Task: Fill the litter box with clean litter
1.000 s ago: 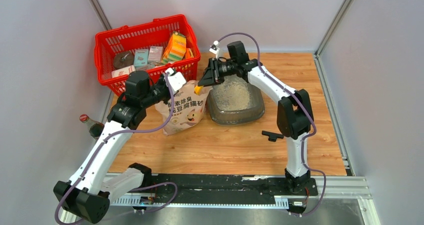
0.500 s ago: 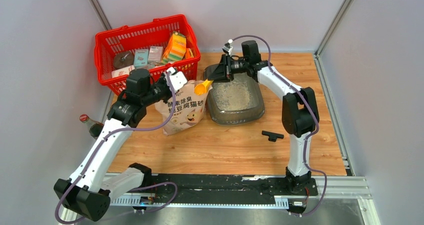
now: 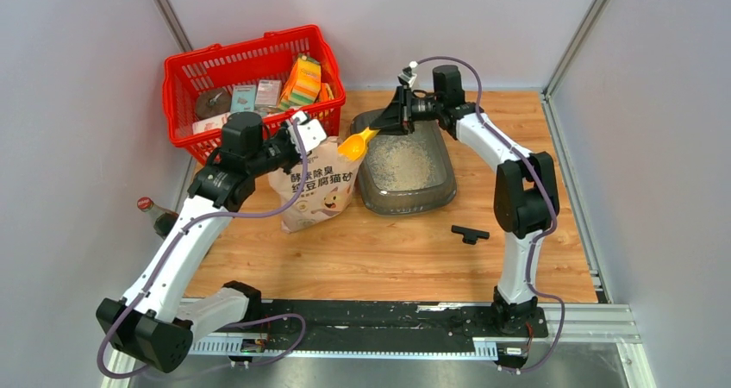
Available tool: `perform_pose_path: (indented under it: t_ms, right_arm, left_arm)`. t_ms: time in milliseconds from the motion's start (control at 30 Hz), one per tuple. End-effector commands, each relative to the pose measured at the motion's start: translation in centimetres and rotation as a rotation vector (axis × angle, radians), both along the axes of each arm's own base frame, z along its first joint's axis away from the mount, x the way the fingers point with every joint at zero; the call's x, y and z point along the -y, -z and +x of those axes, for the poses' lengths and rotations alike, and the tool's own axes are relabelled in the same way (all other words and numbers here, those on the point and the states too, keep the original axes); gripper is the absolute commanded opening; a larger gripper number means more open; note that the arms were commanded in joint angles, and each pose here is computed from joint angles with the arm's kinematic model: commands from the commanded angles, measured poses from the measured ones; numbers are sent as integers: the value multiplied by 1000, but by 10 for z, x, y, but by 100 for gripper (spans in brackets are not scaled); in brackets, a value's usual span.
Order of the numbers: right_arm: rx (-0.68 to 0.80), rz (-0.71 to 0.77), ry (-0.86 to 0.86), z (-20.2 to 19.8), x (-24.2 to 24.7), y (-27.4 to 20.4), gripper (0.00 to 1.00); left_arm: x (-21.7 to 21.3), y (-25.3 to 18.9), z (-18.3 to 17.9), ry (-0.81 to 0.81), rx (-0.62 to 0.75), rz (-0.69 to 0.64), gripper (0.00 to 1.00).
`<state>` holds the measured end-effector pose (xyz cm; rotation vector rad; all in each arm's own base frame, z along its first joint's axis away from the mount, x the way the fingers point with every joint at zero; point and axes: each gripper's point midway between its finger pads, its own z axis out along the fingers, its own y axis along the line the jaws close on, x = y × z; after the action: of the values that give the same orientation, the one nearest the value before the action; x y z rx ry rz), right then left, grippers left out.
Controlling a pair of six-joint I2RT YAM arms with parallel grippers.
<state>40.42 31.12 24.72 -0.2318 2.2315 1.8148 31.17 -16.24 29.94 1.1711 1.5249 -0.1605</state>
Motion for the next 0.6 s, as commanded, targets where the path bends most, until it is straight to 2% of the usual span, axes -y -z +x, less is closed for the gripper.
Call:
perform_pose_path:
  t_ms: [0,567]
  right_arm:
    - [83,63,11,1,21,-43,0]
    - [60,81,90,16,55,-49,0]
  left_arm:
    - [10,-64,7,48,196,-47,0]
    - [11,-56,16,45,189,-23,0]
